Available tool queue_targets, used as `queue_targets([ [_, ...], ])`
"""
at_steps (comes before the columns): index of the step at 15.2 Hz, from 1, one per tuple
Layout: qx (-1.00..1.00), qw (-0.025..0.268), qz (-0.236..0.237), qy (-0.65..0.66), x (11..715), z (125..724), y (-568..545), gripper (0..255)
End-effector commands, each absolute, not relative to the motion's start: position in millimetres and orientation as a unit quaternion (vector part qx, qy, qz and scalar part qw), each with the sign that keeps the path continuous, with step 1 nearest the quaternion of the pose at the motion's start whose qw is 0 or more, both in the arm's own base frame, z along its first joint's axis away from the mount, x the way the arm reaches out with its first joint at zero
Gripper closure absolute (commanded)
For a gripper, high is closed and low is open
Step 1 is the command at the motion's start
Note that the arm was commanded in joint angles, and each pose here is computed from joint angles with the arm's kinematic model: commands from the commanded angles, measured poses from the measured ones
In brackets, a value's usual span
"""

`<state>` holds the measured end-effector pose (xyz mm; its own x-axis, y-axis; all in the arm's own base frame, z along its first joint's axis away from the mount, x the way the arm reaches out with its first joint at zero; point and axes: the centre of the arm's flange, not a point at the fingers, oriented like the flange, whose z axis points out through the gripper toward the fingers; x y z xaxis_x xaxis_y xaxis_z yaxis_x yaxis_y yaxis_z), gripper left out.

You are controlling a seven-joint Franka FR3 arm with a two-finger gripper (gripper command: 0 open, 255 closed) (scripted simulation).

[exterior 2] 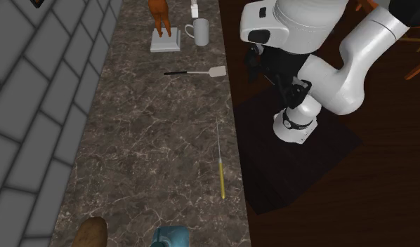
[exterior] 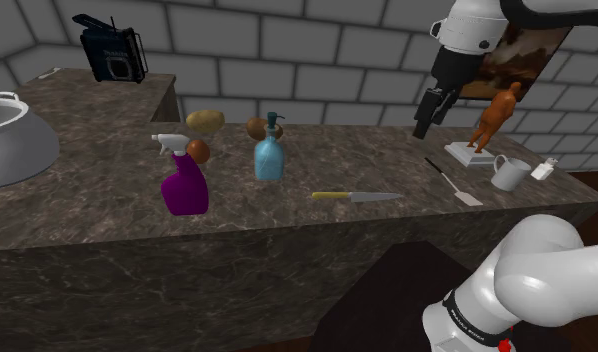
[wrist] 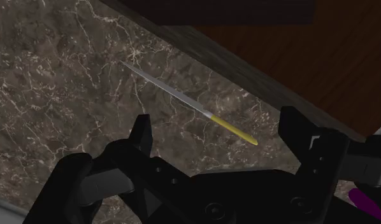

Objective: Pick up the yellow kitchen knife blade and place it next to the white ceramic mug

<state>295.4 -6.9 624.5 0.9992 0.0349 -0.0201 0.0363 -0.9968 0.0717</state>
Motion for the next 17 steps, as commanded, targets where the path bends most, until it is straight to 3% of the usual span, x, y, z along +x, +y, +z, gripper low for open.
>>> queue_targets([
  [1, 0.999, 0.036, -0.009, 0.018, 295, 625, -7, 0],
  [17, 0.925, 0.006, 0.005, 0.379, 366, 431, -44, 0],
])
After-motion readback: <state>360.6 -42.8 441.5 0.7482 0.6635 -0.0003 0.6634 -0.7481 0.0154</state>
